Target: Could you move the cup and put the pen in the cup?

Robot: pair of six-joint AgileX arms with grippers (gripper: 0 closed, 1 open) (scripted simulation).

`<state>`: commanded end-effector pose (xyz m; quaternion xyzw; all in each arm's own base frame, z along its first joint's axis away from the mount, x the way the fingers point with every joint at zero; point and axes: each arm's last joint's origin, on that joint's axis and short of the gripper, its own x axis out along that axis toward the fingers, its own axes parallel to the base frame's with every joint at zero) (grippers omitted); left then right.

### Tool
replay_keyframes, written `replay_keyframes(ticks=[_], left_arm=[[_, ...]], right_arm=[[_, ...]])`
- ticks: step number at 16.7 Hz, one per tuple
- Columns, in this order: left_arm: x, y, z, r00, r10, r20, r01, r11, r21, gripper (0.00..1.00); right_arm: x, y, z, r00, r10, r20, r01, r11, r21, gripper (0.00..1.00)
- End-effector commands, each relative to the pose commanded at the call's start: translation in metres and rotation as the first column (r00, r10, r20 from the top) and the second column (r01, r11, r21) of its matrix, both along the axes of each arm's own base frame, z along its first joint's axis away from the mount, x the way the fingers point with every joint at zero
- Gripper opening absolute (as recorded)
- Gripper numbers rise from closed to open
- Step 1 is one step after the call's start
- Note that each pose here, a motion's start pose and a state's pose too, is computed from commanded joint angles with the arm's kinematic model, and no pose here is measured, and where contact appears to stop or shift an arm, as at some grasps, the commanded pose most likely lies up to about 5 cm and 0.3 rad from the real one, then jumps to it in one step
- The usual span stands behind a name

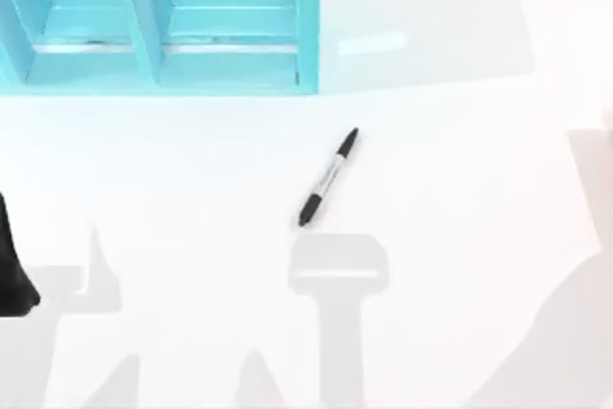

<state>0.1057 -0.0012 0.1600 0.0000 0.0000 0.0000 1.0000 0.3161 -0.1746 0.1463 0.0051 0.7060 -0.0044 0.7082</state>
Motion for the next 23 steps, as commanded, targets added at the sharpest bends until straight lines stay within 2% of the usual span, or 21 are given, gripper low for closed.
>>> replay_keyframes(ticks=[10, 15, 20, 23], left_arm=[[0.0, 0.0, 0.0, 1.0, 0.0, 0.0, 0.0, 1.0, 0.0, 1.0], [0.0, 0.0, 0.0, 1.0, 0.0, 0.0, 0.0, 1.0, 0.0, 1.0], [0.0, 0.0, 0.0, 1.0, 0.0, 0.0, 0.0, 1.0, 0.0, 1.0], [0.0, 0.0, 0.0, 1.0, 0.0, 0.0, 0.0, 1.0, 0.0, 1.0]], right_arm=[[0.003, 0.004, 0.006, 1.0, -0.001, 0.005, 0.001, 1.0, -0.003, 0.0], [0.02, 0.062, 0.064, 1.0, 0.0, -0.006, 0.0, 1.0, 0.002, 0.0], [0.007, 0.139, 0.138, 1.0, 0.0, -0.011, 0.0, 1.0, 0.001, 0.0], [0.002, 0.15, 0.151, 1.0, 0.0, 0.001, 0.0, 1.0, -0.001, 0.0]])
